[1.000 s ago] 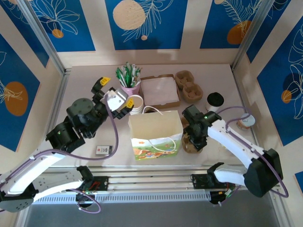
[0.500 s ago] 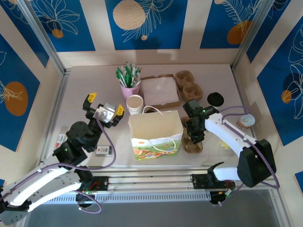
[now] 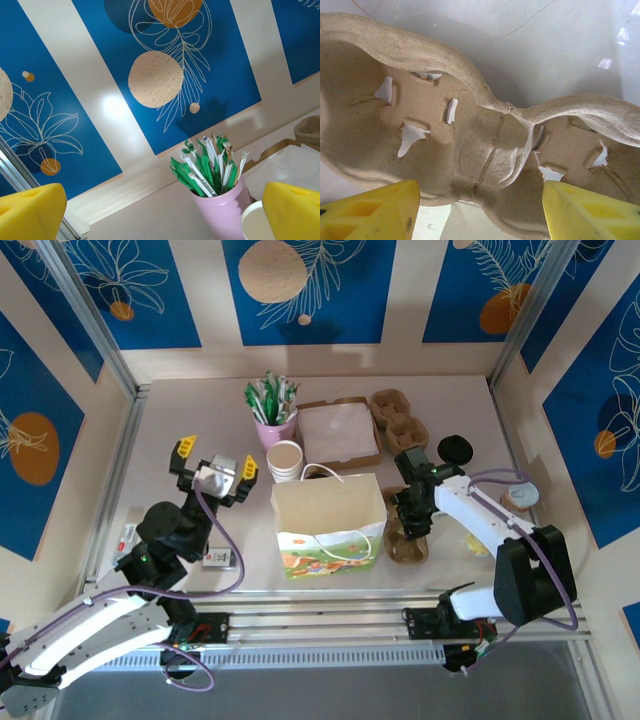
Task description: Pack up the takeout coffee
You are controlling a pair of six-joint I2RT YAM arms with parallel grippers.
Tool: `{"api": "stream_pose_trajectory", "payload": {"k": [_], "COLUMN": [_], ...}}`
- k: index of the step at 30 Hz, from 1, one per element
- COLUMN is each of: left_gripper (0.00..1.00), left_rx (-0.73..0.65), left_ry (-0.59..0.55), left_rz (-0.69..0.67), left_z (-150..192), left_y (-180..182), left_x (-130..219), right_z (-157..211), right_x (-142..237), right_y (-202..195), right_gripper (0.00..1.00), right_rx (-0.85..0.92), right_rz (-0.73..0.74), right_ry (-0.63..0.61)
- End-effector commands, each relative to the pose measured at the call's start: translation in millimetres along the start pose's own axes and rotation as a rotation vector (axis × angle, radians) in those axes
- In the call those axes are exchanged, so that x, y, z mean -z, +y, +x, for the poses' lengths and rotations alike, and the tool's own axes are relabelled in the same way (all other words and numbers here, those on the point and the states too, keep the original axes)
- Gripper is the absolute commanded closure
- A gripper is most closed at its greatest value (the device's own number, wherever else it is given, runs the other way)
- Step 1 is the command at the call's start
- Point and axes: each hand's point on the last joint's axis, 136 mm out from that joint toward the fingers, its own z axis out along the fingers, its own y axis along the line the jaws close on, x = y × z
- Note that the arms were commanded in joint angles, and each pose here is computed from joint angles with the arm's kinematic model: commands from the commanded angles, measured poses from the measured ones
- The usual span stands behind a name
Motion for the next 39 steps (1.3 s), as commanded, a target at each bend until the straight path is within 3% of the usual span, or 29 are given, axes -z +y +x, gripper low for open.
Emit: {"api": "stream_pose_trajectory", "payload": {"k": [1, 18, 39], "left_gripper": [0.0, 0.0, 0.01], "left_rx": [0.013, -0.008, -0.025], "left_ry": [-0.025, -0.022, -0.014], "left_rz": [-0.05, -0.032, -0.021], "left_z": [-6, -3, -1], "left_y": [12, 7, 3], "left_x": [2, 1, -1], "right_z": [4, 4, -2], "right_x": [-6, -26, -48], "right_y": [-2, -5, -14], "right_gripper": [0.33, 0.2, 0.2], "right_rx": [0.004, -0.024, -0.07], "right_rz": [0.021, 0.072, 0.142], "right_ry": [0.027, 0.044, 0.025]}}
